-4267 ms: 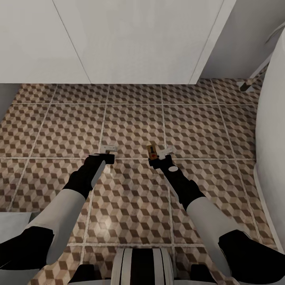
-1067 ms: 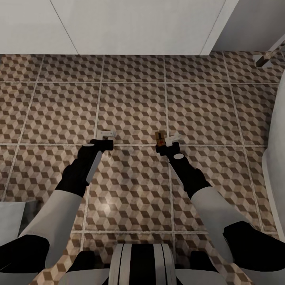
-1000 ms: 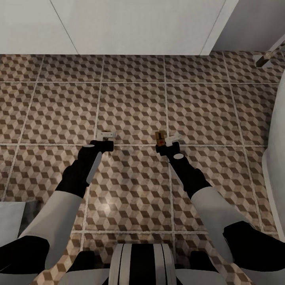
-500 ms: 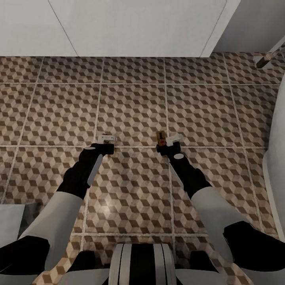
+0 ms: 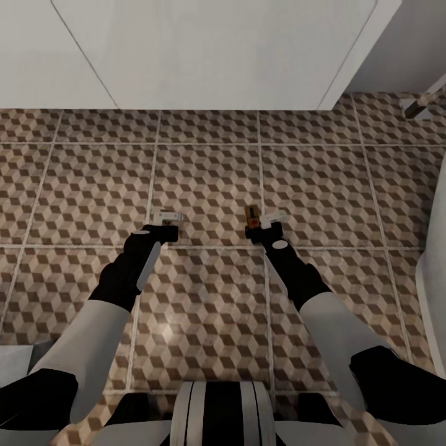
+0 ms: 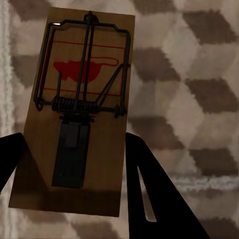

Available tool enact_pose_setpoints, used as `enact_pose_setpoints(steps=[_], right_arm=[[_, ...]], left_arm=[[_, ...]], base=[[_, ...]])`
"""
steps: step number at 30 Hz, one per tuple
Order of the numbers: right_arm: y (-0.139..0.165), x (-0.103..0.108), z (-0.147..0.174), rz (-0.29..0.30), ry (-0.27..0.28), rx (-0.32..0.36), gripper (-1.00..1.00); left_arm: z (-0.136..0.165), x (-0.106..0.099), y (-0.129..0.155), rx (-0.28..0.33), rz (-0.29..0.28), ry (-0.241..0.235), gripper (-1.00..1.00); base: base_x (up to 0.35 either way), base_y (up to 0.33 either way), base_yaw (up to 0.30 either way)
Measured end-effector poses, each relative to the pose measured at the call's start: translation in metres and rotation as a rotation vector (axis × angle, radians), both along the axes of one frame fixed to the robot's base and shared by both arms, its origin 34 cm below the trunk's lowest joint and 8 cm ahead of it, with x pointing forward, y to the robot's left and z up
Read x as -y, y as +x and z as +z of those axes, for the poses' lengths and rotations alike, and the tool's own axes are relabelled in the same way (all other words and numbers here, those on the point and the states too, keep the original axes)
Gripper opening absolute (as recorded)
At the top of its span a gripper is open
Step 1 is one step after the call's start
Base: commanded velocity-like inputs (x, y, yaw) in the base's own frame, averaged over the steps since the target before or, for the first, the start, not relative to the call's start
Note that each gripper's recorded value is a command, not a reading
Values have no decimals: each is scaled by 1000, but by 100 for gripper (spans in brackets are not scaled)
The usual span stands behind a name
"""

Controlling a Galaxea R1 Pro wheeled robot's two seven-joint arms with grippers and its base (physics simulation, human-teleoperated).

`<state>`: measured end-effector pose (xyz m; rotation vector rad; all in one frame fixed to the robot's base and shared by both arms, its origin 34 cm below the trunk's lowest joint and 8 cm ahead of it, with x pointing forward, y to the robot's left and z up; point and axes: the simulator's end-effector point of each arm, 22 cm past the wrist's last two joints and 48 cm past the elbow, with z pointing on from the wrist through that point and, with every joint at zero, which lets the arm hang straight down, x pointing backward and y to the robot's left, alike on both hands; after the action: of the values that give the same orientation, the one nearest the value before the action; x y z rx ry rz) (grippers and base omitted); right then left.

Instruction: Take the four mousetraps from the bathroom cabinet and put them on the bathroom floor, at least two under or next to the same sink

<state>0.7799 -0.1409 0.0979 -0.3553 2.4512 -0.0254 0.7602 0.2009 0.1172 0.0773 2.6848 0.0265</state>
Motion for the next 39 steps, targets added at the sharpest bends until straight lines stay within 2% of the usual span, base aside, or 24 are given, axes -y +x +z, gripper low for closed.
enact_pose_setpoints(steps=[39], right_arm=[[-1, 4, -8, -3, -8, -5, -100]], left_arm=[[-5, 0, 0, 0, 1, 2, -100]], base=[[2, 0, 0]])
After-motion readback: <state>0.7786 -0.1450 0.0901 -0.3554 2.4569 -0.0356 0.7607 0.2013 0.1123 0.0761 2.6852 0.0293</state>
